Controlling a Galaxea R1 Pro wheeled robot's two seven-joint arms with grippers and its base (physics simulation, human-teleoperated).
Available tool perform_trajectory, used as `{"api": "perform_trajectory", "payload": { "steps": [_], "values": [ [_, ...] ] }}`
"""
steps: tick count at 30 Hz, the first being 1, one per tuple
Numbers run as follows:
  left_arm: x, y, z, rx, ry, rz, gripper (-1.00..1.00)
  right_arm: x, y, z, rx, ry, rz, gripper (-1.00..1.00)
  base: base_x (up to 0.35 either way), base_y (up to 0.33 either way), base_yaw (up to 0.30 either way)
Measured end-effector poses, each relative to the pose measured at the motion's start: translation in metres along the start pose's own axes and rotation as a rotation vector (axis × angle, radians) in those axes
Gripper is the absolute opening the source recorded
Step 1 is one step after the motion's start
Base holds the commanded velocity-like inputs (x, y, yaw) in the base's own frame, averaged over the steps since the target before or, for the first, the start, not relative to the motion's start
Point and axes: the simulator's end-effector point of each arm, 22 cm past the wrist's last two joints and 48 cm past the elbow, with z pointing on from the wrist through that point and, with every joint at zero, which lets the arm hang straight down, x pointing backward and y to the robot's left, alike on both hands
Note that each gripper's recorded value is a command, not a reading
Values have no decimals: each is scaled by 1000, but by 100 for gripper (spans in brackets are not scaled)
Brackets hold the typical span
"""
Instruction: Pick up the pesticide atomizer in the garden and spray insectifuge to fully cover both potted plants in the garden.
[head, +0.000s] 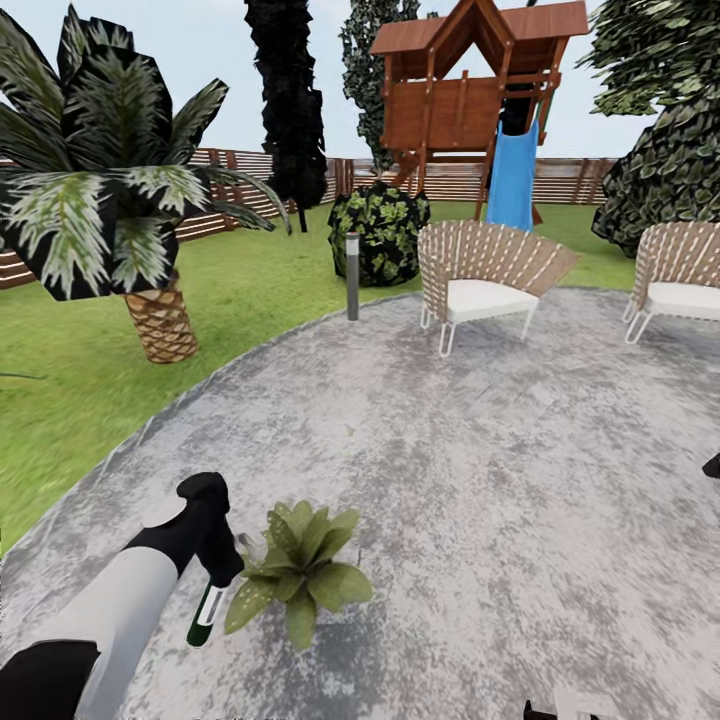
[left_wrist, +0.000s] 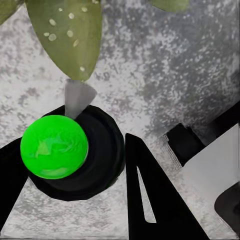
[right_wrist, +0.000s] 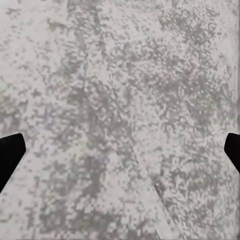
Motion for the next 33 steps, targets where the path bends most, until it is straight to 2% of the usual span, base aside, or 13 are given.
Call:
{"api": "perform_trajectory", "payload": {
  "steps": [3, 4, 8, 19, 25, 33],
  "values": [
    [1, -8, -13, 37, 44, 35, -100, 0, 0, 0, 1, 0, 0, 100, 14, -277, 247],
    [4, -13, -18, 55, 77, 49, -100, 0, 0, 0, 0, 0, 0, 100, 65, -277, 269],
    [9, -3, -22, -2, 121, 63, -100, 0, 0, 0, 0, 0, 0, 100, 147, -255, 275],
    [12, -2, -21, -12, 133, 66, -100, 0, 1, 0, -1, 0, 1, 100, 193, -226, 277],
    [10, -1, -22, -14, 131, 66, -100, 0, 1, 0, -1, 0, 1, 100, -1, -294, 207],
    [16, 0, -19, -12, 141, 62, -100, 0, 1, 0, -2, 1, 0, 100, -135, -232, 156]
  ]
}}
